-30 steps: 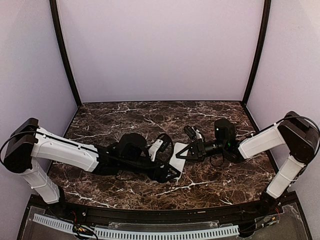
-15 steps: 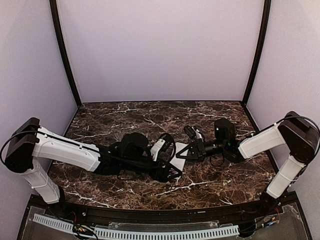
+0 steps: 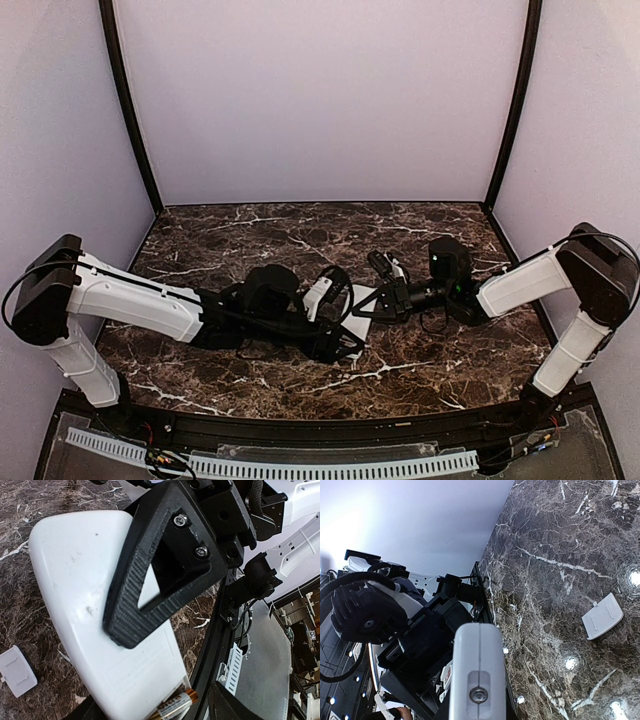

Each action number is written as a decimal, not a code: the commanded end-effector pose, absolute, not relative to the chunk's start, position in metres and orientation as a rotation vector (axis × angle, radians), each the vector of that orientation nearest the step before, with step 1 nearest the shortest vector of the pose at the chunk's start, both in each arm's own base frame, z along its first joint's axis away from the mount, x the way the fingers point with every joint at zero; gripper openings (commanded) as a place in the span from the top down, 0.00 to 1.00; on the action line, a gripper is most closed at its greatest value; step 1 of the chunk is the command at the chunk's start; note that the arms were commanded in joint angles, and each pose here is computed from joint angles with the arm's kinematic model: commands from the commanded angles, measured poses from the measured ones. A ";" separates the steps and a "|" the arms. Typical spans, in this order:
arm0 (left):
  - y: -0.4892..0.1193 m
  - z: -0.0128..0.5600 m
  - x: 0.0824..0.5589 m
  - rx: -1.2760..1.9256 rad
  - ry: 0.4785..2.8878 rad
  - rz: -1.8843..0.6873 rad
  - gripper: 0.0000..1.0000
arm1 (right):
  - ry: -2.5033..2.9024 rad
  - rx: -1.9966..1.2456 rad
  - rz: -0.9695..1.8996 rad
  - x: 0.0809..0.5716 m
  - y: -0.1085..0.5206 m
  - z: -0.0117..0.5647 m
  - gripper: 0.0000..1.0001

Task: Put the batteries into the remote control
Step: Load the battery into the battery compartment, then press the battery in the battery compartment, then pass from the right arm to the left, then place the remote control without the battery cover at the center of the board.

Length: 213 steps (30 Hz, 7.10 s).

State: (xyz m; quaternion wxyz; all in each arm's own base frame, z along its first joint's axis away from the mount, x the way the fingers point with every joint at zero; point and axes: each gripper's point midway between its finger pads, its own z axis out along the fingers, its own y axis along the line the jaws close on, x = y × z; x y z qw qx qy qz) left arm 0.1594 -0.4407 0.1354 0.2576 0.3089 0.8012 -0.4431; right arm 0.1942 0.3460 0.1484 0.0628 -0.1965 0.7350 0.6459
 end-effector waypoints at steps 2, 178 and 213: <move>-0.439 0.135 0.162 0.834 2.185 -1.167 0.36 | 2.146 -0.639 1.950 0.196 0.348 0.166 1.00; -0.446 0.077 0.176 1.824 1.997 -0.408 0.67 | 2.284 -0.092 1.551 0.228 0.229 0.111 0.45; -0.437 0.003 0.193 2.176 2.101 -0.281 0.39 | 2.443 -0.033 1.596 0.188 0.216 0.058 0.59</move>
